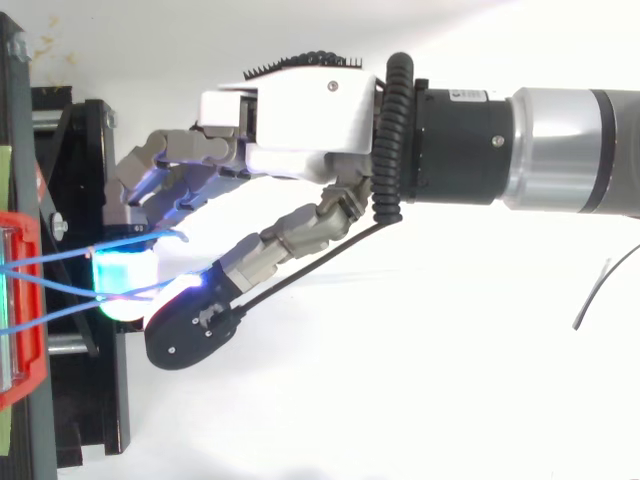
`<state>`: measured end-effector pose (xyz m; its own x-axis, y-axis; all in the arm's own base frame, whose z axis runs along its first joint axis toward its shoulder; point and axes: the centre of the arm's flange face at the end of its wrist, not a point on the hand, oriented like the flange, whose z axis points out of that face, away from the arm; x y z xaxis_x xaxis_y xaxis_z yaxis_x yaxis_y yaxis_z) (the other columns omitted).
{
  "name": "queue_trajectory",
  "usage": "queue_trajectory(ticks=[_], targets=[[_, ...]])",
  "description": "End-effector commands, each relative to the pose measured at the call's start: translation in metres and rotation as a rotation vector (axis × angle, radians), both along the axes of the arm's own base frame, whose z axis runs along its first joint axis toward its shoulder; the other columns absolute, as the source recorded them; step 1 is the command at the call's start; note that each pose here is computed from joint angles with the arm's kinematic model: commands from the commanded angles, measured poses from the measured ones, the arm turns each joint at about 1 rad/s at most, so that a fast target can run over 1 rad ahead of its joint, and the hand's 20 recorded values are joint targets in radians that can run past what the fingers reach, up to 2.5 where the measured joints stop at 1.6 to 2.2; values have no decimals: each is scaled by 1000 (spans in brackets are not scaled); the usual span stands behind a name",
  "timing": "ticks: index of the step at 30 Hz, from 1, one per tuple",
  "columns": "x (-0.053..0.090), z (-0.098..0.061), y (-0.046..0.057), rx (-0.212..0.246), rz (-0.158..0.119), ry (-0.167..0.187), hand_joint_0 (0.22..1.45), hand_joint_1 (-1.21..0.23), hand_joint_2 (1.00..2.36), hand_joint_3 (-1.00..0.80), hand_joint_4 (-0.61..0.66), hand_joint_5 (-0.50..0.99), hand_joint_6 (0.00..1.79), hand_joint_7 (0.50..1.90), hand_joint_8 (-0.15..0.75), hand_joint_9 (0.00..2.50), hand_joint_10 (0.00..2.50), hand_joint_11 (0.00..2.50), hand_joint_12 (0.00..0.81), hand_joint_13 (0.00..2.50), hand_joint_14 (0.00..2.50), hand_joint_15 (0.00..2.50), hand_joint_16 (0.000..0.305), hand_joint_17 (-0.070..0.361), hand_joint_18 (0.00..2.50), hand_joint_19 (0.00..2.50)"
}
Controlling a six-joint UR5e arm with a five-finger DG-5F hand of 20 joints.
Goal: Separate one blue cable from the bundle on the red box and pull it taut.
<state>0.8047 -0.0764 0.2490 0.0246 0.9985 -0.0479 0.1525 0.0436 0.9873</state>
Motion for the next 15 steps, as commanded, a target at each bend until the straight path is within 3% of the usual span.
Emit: queue_trajectory(ticks=[1, 6, 9, 15], targets=[[0, 1, -2, -1, -1, -1, 560, -735, 1000, -500, 154, -107, 891, 893, 249, 763, 9, 252, 339, 423, 11, 267, 43, 96, 373, 200], [-1, 6, -6, -5, 16, -5, 484, -491, 1000, -500, 121, -99, 876, 898, 269, 790, 10, 238, 360, 437, 11, 288, 47, 106, 381, 241], [-3, 14, -7, -19, 17, -14, 521, -428, 1000, -500, 101, -99, 873, 910, 261, 789, 8, 234, 346, 426, 12, 293, 44, 100, 355, 270], [-5, 26, -11, -43, 16, -28, 580, -592, 1010, -333, 94, -109, 882, 963, 252, 779, 9, 265, 335, 424, 12, 301, 42, 94, 343, 265]])
